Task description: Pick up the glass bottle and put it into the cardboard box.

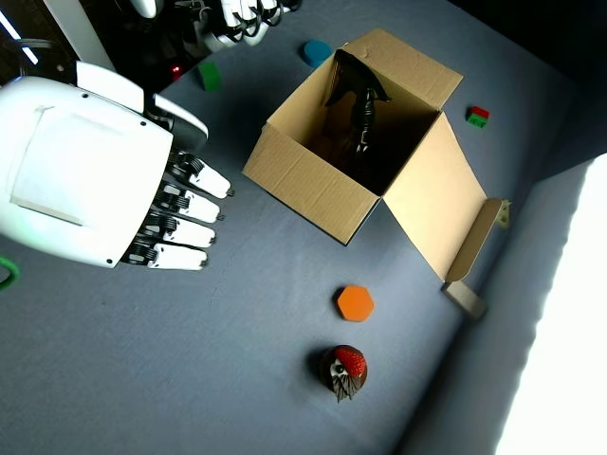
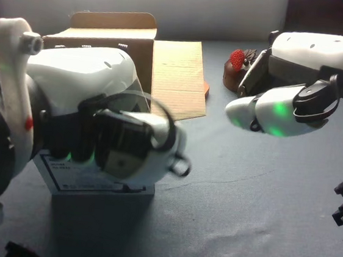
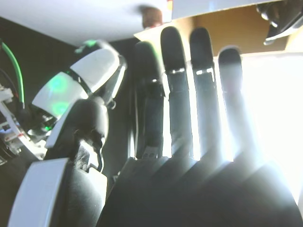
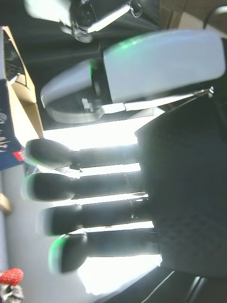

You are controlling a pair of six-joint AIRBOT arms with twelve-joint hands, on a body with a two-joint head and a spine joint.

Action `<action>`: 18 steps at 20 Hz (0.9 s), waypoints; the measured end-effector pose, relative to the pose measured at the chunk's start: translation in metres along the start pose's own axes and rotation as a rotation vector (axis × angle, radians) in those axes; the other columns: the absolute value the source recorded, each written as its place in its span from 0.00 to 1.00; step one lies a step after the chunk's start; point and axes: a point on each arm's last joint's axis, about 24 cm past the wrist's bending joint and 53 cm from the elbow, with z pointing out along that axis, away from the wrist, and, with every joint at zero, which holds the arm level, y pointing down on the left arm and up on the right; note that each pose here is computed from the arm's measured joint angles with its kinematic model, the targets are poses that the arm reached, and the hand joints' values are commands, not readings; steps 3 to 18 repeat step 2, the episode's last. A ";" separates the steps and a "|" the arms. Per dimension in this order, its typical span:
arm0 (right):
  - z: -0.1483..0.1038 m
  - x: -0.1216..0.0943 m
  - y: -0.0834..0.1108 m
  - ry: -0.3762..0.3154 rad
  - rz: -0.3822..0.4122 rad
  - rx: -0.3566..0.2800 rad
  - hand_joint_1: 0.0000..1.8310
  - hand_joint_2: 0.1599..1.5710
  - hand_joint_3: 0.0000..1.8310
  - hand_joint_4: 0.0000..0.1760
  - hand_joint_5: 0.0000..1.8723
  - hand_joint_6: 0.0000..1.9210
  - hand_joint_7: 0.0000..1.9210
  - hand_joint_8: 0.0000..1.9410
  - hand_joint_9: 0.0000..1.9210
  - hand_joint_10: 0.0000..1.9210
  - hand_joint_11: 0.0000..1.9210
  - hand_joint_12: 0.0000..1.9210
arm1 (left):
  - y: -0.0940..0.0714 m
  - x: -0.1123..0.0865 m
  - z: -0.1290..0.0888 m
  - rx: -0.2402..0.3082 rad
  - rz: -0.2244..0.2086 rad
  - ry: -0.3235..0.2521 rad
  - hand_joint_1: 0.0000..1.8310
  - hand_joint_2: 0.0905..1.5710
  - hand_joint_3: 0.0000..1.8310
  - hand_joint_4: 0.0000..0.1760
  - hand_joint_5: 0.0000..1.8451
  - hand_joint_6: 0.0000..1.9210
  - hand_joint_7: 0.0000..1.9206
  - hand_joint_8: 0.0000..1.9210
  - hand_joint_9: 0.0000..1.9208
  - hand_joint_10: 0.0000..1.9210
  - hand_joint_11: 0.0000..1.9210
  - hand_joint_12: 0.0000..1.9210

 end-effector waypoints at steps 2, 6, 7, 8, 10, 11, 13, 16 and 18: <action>0.000 -0.001 -0.001 -0.002 0.000 0.002 0.35 0.92 0.03 0.00 0.59 0.99 0.64 1.00 0.67 1.00 0.70 1.00 | 0.001 0.000 -0.001 -0.003 0.003 -0.002 0.36 0.91 0.00 0.00 0.57 1.00 0.58 1.00 0.59 1.00 0.56 1.00; 0.000 -0.001 -0.001 -0.002 0.000 0.002 0.35 0.92 0.03 0.00 0.59 0.99 0.64 1.00 0.67 1.00 0.70 1.00 | 0.001 0.000 -0.001 -0.003 0.003 -0.002 0.36 0.91 0.00 0.00 0.57 1.00 0.58 1.00 0.59 1.00 0.56 1.00; 0.000 -0.001 -0.001 -0.002 0.000 0.002 0.35 0.92 0.03 0.00 0.59 0.99 0.64 1.00 0.67 1.00 0.70 1.00 | 0.001 0.000 -0.001 -0.003 0.003 -0.002 0.36 0.91 0.00 0.00 0.57 1.00 0.58 1.00 0.59 1.00 0.56 1.00; 0.000 -0.001 -0.001 -0.002 0.000 0.002 0.35 0.92 0.03 0.00 0.59 0.99 0.64 1.00 0.67 1.00 0.70 1.00 | 0.001 0.000 -0.001 -0.003 0.003 -0.002 0.36 0.91 0.00 0.00 0.57 1.00 0.58 1.00 0.59 1.00 0.56 1.00; 0.000 -0.001 -0.001 -0.002 0.000 0.002 0.35 0.92 0.03 0.00 0.59 0.99 0.64 1.00 0.67 1.00 0.70 1.00 | 0.001 0.000 -0.001 -0.003 0.003 -0.002 0.36 0.91 0.00 0.00 0.57 1.00 0.58 1.00 0.59 1.00 0.56 1.00; 0.000 -0.001 -0.001 -0.002 0.000 0.002 0.35 0.92 0.03 0.00 0.59 0.99 0.64 1.00 0.67 1.00 0.70 1.00 | 0.001 0.000 -0.001 -0.003 0.003 -0.002 0.36 0.91 0.00 0.00 0.57 1.00 0.58 1.00 0.59 1.00 0.56 1.00; 0.000 -0.001 -0.001 -0.002 0.000 0.002 0.35 0.92 0.03 0.00 0.59 0.99 0.64 1.00 0.67 1.00 0.70 1.00 | 0.001 0.000 -0.001 -0.003 0.003 -0.002 0.36 0.91 0.00 0.00 0.57 1.00 0.58 1.00 0.59 1.00 0.56 1.00; 0.000 -0.001 -0.001 -0.002 0.000 0.002 0.35 0.92 0.03 0.00 0.59 0.99 0.64 1.00 0.67 1.00 0.70 1.00 | 0.001 0.000 -0.001 -0.003 0.003 -0.002 0.36 0.91 0.00 0.00 0.57 1.00 0.58 1.00 0.59 1.00 0.56 1.00; 0.000 -0.001 -0.001 -0.002 0.000 0.002 0.35 0.92 0.03 0.00 0.59 0.99 0.64 1.00 0.67 1.00 0.70 1.00 | 0.001 0.000 -0.001 -0.003 0.003 -0.002 0.36 0.91 0.00 0.00 0.57 1.00 0.58 1.00 0.59 1.00 0.56 1.00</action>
